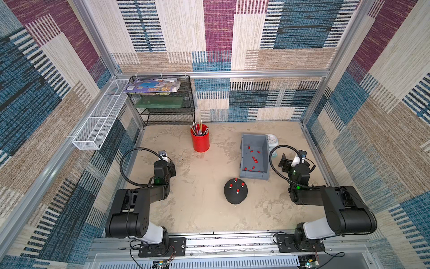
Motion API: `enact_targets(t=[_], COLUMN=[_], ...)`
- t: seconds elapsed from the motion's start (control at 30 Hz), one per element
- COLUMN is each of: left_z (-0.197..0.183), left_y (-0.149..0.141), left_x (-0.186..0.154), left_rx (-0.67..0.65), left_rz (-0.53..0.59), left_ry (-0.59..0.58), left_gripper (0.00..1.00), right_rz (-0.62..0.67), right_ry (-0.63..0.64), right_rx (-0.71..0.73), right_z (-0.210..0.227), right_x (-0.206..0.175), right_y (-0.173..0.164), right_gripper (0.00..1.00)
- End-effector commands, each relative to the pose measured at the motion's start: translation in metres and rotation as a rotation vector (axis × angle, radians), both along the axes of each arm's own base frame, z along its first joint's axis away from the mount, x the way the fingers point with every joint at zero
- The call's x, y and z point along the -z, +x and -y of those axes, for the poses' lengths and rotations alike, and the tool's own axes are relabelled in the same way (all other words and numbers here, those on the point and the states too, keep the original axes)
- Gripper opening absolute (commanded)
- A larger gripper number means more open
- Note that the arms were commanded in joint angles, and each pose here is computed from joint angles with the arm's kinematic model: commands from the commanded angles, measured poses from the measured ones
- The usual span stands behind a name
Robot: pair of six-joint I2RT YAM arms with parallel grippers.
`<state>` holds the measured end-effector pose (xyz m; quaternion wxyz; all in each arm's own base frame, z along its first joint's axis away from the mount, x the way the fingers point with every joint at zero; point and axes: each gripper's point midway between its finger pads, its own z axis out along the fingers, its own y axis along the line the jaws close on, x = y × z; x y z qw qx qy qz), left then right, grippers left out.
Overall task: Cover the protruding screws with screw protection sleeves
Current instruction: Reset both arms
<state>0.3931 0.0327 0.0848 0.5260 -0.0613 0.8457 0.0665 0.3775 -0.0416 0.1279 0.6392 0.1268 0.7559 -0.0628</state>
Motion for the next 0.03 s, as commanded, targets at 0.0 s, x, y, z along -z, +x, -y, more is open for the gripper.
enact_targets(t=[0.0], left_z=[0.0013], left_y=[0.0039], left_x=[-0.005], left_rx=[0.001], left_rz=[0.02], left_ry=[-0.02], left_gripper=[1.0], right_rz=[0.047], right_ry=[0.005], right_rx=[-0.001], right_z=[-0.0007], right_x=[-0.0106], right_y=[0.0], right_gripper=[0.95])
